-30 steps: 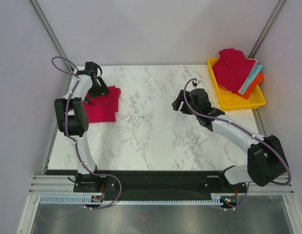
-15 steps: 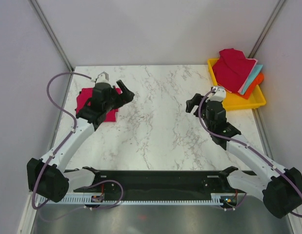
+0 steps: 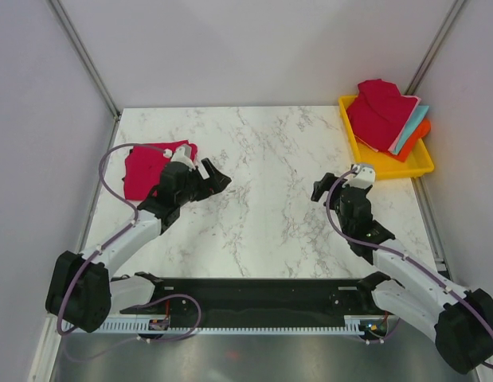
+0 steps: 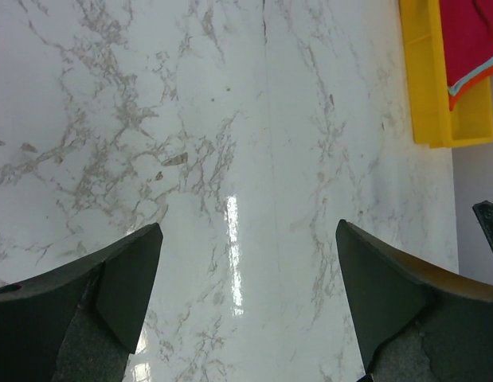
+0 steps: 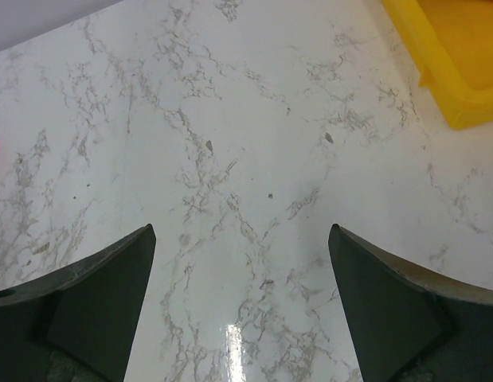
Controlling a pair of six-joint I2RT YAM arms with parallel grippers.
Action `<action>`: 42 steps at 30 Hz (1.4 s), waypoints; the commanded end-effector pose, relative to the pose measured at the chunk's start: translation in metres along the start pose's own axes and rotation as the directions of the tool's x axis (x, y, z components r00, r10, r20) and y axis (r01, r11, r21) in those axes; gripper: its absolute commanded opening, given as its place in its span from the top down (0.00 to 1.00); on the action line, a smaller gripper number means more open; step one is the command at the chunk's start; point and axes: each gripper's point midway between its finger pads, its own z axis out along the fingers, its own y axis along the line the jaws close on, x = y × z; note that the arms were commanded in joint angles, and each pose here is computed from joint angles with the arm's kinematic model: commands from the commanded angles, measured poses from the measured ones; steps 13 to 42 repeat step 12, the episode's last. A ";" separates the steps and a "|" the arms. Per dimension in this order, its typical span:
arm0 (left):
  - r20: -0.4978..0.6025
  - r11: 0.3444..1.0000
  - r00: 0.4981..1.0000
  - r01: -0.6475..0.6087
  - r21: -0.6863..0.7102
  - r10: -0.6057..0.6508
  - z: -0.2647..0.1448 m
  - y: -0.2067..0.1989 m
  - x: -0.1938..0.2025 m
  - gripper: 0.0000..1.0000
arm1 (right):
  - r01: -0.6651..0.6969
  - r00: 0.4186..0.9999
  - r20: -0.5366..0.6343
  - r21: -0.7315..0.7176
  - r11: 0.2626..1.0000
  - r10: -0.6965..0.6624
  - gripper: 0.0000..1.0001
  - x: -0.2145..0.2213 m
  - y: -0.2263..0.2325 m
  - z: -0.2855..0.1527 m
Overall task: Fold and stack the t-shirts
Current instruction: Reset both grippers
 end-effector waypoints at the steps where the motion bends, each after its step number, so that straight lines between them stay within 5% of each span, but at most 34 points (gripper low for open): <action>1: 0.078 0.992 0.997 -0.033 0.119 0.023 -0.006 -0.036 -0.030 0.03 | -0.033 0.997 0.074 0.035 0.999 0.030 0.02 -0.022 0.001 0.007; 42: 0.088 0.987 0.996 -0.016 0.161 0.002 -0.016 -0.044 -0.030 0.03 | -0.027 0.997 0.073 -0.025 0.999 0.029 0.02 -0.020 0.011 0.006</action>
